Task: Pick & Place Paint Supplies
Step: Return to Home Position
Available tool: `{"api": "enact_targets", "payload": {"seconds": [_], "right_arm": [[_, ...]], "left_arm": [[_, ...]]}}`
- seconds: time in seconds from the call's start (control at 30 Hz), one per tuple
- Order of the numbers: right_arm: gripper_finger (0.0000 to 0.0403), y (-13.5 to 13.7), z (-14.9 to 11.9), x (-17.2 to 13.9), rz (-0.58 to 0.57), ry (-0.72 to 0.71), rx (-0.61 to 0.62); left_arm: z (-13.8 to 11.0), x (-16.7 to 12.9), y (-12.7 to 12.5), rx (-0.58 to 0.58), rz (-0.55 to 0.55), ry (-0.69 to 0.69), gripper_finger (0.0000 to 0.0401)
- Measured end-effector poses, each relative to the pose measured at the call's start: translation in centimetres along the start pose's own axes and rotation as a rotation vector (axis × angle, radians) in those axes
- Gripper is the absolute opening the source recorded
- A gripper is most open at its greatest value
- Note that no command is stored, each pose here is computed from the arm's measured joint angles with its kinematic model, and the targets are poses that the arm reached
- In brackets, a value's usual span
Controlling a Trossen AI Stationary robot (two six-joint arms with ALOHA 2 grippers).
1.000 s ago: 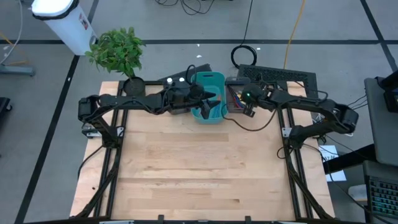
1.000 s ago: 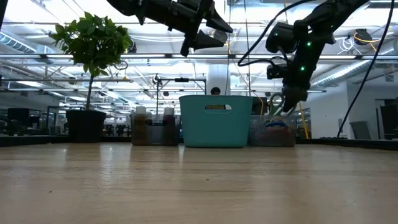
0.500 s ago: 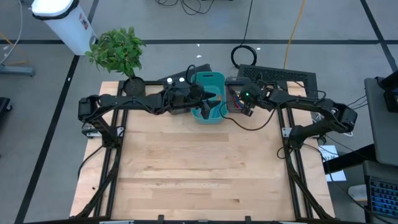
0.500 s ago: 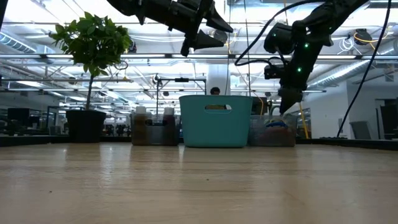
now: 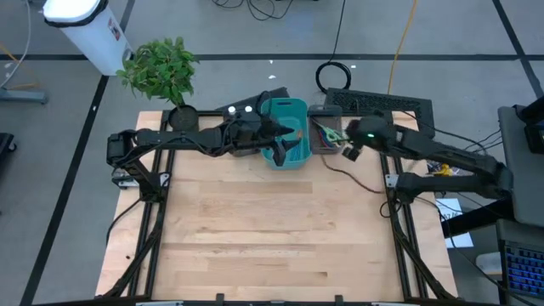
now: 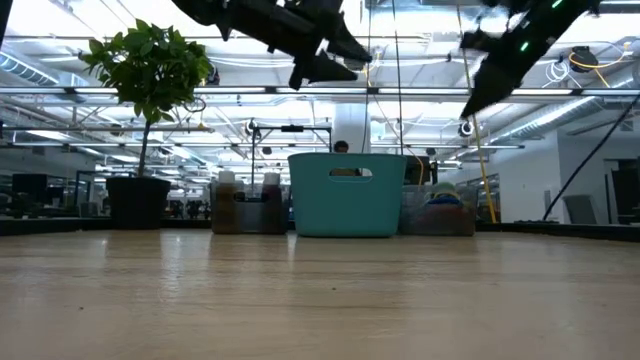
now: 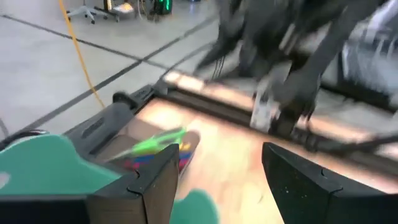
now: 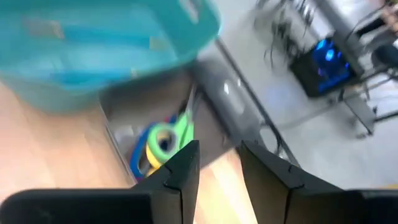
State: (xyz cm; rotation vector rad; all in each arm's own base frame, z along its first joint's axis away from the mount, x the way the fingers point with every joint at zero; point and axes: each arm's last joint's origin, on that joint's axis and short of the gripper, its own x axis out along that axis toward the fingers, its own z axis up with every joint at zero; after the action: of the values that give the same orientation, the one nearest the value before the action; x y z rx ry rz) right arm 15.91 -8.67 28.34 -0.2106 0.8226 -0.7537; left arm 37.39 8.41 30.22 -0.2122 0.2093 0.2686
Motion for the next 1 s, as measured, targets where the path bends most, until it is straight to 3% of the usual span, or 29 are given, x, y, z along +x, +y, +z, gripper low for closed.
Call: {"api": "enact_targets", "payload": {"seconds": [0.07, 0.2, 0.3, 0.47, 0.6, 0.83, 1.0], "right_arm": [[0.0107, -0.6, -0.2, -2.1, -0.001, -0.09, 0.069], [0.0109, -1.8, -1.2, -5.8, 0.024, -0.238, 0.315], [0.0109, -2.2, -2.6, -7.4, 0.05, -0.294, 0.438], [0.0111, -1.2, -5.0, -7.5, 0.206, -0.37, 0.455], [0.011, -0.2, -6.2, -6.7, 0.301, -0.431, 0.474], [0.0112, 0.1, -7.0, -6.4, 0.3, -0.471, 0.474], [0.0107, -0.2, -7.2, -6.9, 0.299, -0.512, 0.488]], "left_arm": [[-0.5, 0.0, 0.1, 0.042, 0.008, 0.052, 0.0237], [-0.8, -0.9, -0.1, 0.015, 0.014, 0.135, 0.0237], [-0.1, -2.4, -1.4, 0.113, -0.016, 0.149, 0.0237], [-4.3, -3.7, -2.6, 0.183, 0.009, 0.181, 0.0237], [-6.0, -7.3, -2.7, 0.158, -0.001, 0.086, 0.0237], [-8.5, -14.8, -2.8, 0.206, -0.095, -0.047, 0.0237], [-10.9, -18.5, -1.9, 0.198, -0.077, -0.1, 0.0237]]}}
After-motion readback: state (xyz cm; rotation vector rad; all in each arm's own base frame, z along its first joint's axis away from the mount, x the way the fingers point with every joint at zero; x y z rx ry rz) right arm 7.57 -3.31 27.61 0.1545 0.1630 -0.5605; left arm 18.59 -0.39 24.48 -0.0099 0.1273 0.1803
